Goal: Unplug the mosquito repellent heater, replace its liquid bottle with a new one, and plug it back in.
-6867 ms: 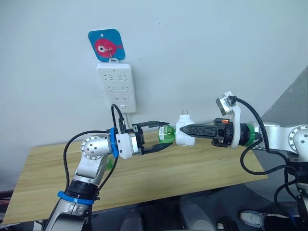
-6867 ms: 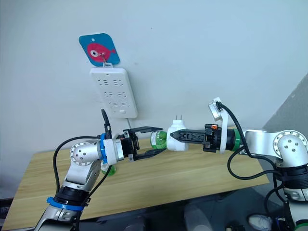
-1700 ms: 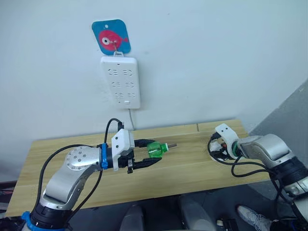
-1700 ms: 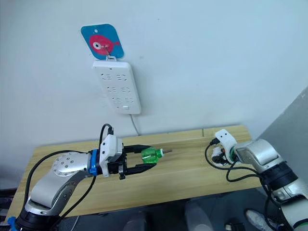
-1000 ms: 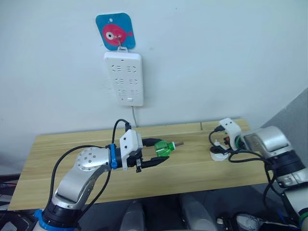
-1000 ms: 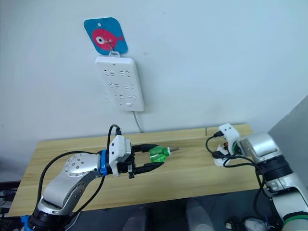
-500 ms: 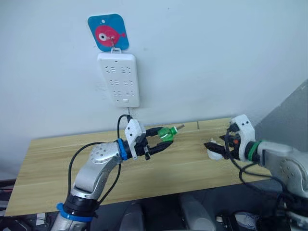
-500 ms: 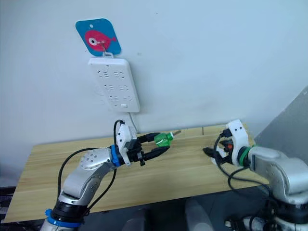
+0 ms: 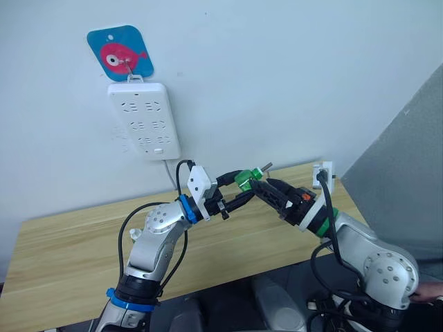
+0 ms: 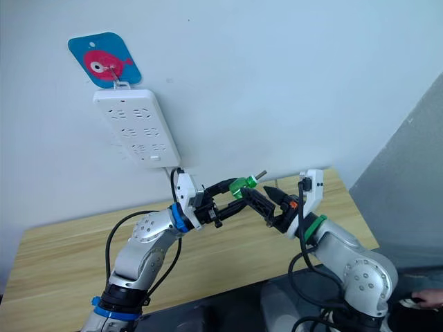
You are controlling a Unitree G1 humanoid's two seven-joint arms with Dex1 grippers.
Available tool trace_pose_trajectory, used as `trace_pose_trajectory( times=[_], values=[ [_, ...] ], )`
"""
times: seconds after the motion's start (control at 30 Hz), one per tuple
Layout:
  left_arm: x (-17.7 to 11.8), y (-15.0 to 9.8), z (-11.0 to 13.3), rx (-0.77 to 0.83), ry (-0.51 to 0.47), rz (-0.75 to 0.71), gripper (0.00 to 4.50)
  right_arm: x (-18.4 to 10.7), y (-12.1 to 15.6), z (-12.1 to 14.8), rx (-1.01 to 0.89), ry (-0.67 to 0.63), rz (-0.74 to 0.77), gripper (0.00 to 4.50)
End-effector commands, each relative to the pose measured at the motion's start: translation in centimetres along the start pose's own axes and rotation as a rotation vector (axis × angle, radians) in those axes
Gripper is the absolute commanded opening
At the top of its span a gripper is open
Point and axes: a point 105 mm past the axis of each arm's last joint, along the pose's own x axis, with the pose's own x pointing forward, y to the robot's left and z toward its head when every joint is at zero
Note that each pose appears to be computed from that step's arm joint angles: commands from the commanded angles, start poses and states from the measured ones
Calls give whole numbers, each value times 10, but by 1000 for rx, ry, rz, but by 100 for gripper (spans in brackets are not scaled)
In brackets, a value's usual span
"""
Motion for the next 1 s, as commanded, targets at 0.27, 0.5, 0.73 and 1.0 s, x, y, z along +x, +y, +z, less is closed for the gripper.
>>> trace_pose_trajectory(
  times=[0.27, 0.5, 0.73, 1.0],
  values=[
    [1, -2, 16, 55, -51, 10, 227, 14, 18, 18, 107, -88, 121, 450],
    [1, -4, 19, 69, -63, 14, 227, 21, 29, 14, 125, -54, 165, 284],
    [-1, -7, 19, 79, -58, 12, 227, 24, 36, 18, 143, -64, 194, 84],
    [-9, -15, 8, 19, -3, -40, 301, 23, 42, 16, 162, -32, 238, 84]
  ],
)
